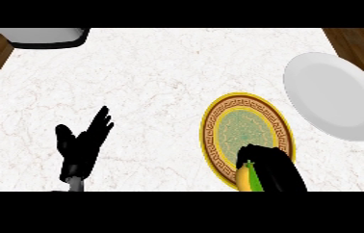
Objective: Pick the lemon from the plate and place it in the plate
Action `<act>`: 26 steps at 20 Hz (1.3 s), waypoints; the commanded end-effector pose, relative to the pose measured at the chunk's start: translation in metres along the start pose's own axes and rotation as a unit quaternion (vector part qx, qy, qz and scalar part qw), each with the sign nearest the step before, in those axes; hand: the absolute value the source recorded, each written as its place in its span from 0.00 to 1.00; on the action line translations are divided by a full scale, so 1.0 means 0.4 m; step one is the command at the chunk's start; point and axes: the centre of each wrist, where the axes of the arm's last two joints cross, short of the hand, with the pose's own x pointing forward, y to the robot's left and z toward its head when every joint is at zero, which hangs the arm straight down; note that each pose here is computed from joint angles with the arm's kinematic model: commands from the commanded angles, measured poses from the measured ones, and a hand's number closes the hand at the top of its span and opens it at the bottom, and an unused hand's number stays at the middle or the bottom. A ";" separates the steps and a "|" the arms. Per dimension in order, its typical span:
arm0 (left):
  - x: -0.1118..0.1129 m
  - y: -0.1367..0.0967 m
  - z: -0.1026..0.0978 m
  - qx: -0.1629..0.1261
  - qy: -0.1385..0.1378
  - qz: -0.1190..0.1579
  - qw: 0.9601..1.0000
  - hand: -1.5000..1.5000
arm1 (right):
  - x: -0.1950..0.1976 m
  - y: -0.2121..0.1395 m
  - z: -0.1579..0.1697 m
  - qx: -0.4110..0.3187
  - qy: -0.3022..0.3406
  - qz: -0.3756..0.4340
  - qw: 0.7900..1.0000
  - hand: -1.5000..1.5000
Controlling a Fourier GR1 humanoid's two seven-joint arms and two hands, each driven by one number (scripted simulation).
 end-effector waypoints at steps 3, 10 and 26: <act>-0.032 0.013 0.024 0.017 0.017 -0.002 1.000 0.50 | -0.015 -0.081 0.162 -0.048 -0.189 -0.029 0.980 1.00; -0.009 0.013 0.010 0.016 0.012 0.006 1.000 0.50 | -0.106 -0.125 0.262 -0.189 -0.143 -0.114 0.965 1.00; 0.002 -0.037 -0.014 -0.016 0.003 0.000 1.000 0.50 | -0.514 -0.250 0.131 -0.314 -0.043 -0.254 0.914 1.00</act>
